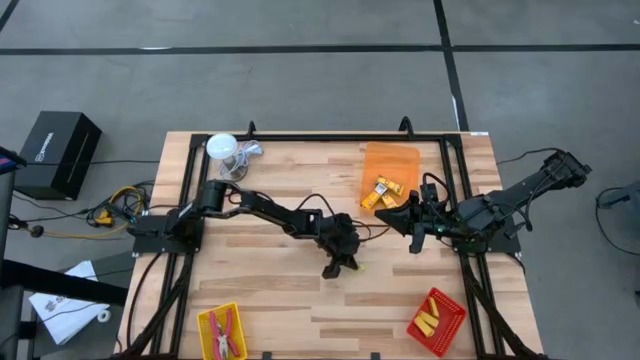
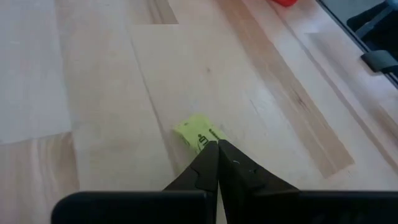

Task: Pick & Place School Supplies
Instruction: Put the eraser into the red bin

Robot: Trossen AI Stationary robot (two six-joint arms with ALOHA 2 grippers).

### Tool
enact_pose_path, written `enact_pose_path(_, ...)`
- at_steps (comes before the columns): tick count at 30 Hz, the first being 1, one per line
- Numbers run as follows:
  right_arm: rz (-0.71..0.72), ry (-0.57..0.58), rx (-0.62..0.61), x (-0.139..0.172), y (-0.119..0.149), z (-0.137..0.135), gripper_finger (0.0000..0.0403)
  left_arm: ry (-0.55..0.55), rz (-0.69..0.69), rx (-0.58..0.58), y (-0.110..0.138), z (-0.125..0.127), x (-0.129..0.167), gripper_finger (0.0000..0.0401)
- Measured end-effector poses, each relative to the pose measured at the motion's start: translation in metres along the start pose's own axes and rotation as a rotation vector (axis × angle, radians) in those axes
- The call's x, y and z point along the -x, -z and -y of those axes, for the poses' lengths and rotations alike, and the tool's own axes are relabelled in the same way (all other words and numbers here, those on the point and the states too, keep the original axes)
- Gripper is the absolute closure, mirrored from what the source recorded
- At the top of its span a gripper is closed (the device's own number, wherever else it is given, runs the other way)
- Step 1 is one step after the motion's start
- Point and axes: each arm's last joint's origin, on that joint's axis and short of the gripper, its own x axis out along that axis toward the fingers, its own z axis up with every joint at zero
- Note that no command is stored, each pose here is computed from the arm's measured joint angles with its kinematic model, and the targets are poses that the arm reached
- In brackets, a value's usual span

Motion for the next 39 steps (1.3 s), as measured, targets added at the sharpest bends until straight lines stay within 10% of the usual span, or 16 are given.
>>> enact_pose_path(39, -0.018, -0.019, 0.003, 0.000, 0.001, 0.000, 0.0403, -0.025, -0.065, 0.044, 0.025, -0.018, 0.008, 0.0401)
